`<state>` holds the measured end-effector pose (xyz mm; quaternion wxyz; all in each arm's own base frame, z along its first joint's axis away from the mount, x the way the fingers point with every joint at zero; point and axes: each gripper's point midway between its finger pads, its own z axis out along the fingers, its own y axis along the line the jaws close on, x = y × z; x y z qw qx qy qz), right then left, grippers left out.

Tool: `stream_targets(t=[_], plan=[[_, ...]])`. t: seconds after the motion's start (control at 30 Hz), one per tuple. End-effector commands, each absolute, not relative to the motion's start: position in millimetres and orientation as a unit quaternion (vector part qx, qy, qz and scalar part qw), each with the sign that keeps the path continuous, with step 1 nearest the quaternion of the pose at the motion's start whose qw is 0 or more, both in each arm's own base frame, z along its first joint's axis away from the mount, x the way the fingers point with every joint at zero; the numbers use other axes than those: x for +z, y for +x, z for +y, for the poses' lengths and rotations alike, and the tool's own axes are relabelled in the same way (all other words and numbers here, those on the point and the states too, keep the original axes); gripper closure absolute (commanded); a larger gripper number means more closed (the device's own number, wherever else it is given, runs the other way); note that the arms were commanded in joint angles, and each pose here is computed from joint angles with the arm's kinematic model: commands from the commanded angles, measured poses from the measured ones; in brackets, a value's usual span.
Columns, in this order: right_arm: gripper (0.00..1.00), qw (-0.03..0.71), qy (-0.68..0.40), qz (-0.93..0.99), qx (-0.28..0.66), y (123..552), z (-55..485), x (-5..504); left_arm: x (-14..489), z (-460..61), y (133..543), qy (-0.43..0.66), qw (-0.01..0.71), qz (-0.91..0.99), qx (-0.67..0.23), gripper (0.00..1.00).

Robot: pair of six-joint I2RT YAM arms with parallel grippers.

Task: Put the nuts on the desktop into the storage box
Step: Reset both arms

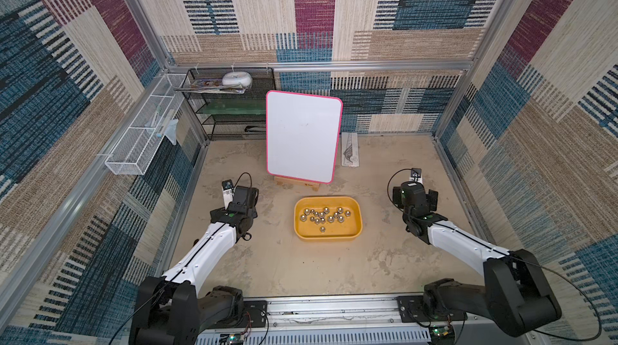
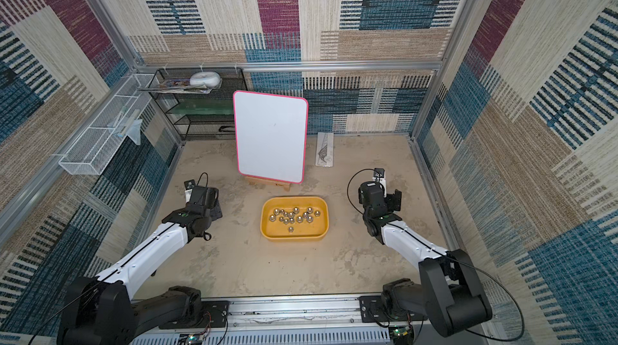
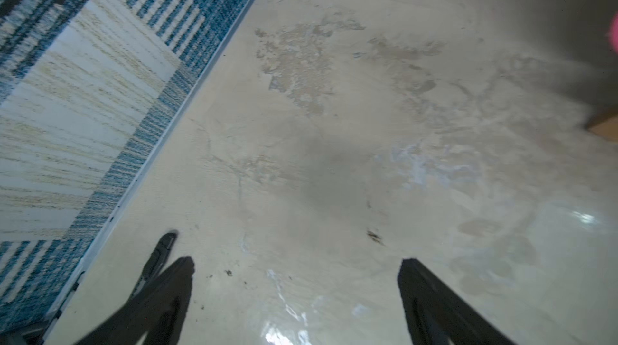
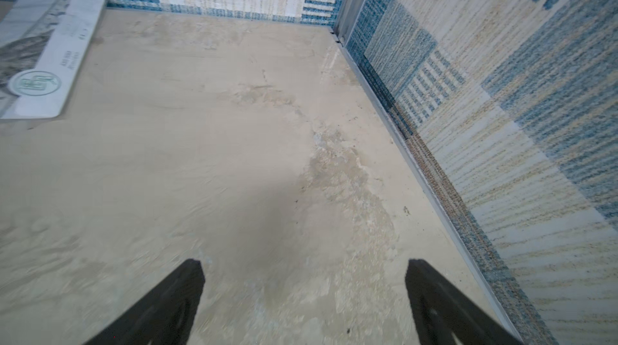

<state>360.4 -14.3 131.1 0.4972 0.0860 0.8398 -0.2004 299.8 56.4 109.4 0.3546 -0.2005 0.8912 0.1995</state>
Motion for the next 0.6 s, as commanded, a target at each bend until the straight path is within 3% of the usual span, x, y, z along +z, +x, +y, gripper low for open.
stream_targets(t=[0.0, 0.2, 0.57], plan=[[0.01, 0.540, 0.101, 0.813, -0.193, 381, -24, 143, 113, 76, 315, -0.209, 0.394, 0.868, 0.217, 0.00], [0.01, 0.572, 0.105, 0.783, -0.221, 386, -42, 134, 96, 90, 330, -0.229, 0.419, 0.853, 0.210, 0.00], [0.01, 0.642, 0.054, 0.759, -0.089, 384, -21, 136, 105, 63, 375, -0.134, 0.504, 0.844, 0.126, 0.00]])
